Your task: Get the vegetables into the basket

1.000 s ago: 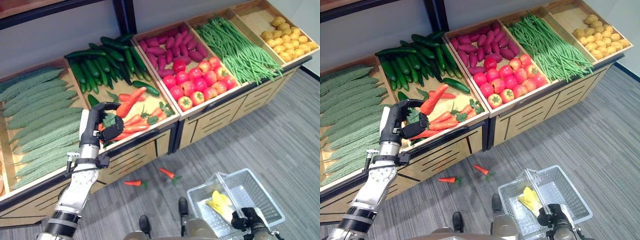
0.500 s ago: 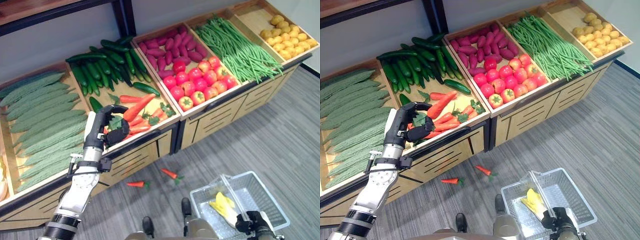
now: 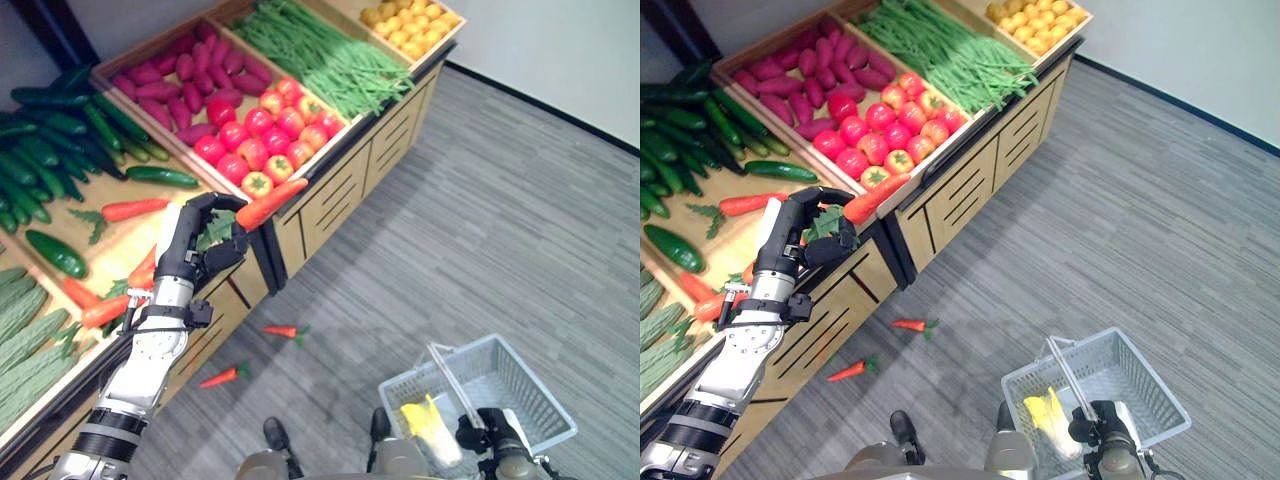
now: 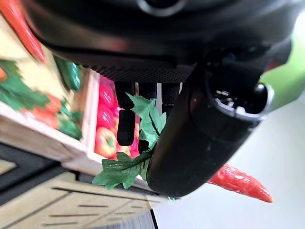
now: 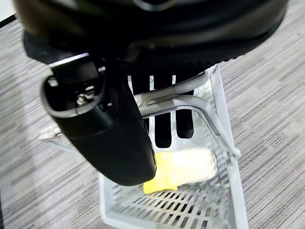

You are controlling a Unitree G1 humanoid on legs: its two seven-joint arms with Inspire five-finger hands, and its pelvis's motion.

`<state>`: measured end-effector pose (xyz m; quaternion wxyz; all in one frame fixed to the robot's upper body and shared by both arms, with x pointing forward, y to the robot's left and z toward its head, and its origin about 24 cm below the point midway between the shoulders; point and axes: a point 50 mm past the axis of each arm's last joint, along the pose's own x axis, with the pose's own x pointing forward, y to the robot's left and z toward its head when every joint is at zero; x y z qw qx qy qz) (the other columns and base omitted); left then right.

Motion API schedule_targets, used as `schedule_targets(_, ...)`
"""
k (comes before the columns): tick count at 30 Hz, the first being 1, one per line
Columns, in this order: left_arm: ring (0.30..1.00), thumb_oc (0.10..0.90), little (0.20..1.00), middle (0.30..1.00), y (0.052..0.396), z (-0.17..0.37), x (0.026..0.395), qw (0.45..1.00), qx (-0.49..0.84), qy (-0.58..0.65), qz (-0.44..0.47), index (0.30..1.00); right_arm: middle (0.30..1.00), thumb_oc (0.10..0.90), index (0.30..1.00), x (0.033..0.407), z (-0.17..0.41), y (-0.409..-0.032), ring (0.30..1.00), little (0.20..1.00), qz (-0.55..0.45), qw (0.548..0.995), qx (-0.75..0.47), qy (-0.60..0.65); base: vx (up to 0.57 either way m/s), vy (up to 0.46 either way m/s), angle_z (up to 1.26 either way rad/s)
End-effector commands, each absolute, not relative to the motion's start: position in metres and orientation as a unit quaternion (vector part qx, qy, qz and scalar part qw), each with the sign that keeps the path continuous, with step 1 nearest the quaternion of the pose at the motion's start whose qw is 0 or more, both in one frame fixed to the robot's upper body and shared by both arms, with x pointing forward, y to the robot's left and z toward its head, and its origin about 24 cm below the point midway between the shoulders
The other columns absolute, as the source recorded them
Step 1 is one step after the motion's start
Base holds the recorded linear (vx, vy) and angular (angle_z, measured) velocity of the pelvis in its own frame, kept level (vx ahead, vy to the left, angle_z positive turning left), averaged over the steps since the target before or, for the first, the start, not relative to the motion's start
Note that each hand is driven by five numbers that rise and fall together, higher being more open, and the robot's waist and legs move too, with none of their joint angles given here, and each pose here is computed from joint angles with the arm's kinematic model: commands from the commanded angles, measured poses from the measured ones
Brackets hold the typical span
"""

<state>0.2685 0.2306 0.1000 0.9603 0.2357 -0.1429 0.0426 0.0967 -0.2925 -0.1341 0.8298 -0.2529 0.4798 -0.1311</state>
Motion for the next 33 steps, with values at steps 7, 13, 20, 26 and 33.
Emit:
schedule_targets(7,0.3,0.4,0.3,0.3,0.211,0.148,0.274,0.943,0.195,-0.271,0.007,0.3,0.3,0.4,0.3,0.09,-0.118,-0.322,0.3,0.3,-0.197,0.834,-0.264,0.442,-0.03,-0.186,-0.03)
schedule_targets(13,0.3,0.4,0.3,0.3,0.202,0.139,0.281,0.95,0.182,-0.254,-0.004,0.3,0.3,0.4,0.3,0.071,-0.111,-0.341,0.3,0.3,-0.239,0.819,-0.27,0.446,-0.06,-0.313,-0.11)
schedule_targets(20,0.3,0.4,0.3,0.3,0.211,0.142,0.273,0.941,0.2,-0.27,0.027,0.3,0.3,0.4,0.3,0.092,-0.101,-0.354,0.3,0.3,-0.245,0.819,-0.293,0.429,0.08,-0.008,-0.94)
schedule_targets(26,0.3,0.4,0.3,0.3,0.214,0.142,0.266,0.938,0.208,-0.274,0.021,0.3,0.3,0.4,0.3,0.099,-0.102,-0.351,0.3,0.3,-0.235,0.824,-0.287,0.429,0.11,0.244,-1.02)
schedule_targets(33,0.3,0.4,0.3,0.3,0.215,0.145,0.266,0.932,0.228,-0.28,0.012,0.3,0.3,0.4,0.3,0.113,-0.106,-0.337,0.3,0.3,-0.218,0.833,-0.281,0.423,-0.03,0.245,-0.86)
